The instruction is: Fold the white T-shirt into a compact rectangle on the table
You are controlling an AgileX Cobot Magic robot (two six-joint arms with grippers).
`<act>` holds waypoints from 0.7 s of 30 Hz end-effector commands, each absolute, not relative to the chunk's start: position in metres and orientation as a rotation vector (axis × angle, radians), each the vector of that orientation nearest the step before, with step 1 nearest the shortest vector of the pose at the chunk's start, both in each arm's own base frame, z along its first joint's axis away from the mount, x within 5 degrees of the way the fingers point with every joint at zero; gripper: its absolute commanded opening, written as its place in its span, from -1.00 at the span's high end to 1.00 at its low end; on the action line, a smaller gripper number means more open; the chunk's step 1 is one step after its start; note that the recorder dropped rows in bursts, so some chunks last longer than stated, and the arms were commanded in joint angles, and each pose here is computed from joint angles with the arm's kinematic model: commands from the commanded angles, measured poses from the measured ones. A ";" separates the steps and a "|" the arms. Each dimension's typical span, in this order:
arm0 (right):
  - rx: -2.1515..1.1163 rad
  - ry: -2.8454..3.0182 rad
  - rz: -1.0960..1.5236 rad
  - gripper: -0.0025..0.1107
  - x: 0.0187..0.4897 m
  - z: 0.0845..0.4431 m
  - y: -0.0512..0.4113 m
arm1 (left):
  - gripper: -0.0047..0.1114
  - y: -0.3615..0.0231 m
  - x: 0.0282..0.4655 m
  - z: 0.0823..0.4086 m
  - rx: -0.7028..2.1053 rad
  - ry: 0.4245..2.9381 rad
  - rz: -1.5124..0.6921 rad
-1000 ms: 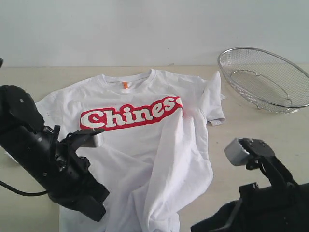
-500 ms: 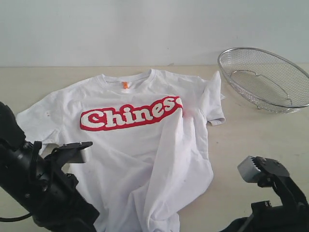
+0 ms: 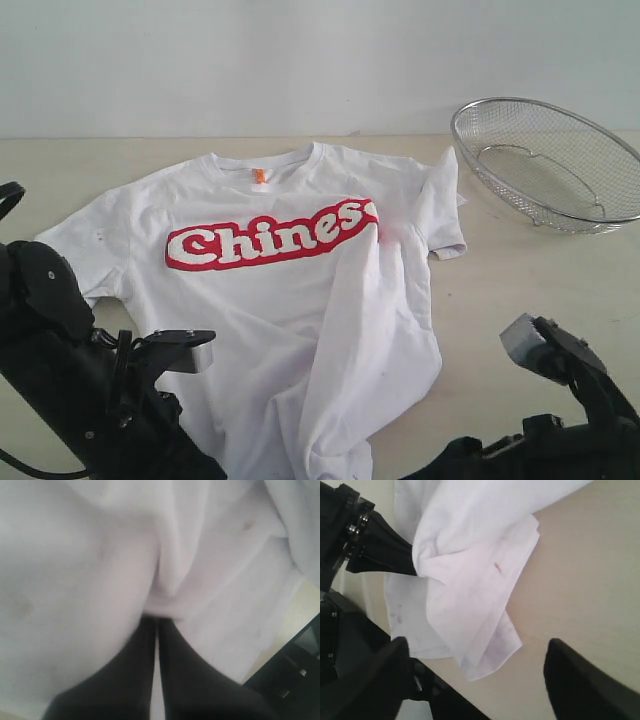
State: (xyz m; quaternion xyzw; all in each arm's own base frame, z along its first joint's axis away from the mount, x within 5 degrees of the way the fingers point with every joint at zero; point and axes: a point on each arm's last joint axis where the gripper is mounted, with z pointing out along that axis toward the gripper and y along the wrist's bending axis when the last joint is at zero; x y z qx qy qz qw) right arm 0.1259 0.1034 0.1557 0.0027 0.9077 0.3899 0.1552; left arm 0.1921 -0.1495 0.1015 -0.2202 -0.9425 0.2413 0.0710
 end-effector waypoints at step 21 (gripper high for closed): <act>0.059 2.762 1.321 -0.02 0.164 0.118 0.131 | 0.84 -0.150 0.192 0.100 -0.707 -2.851 0.707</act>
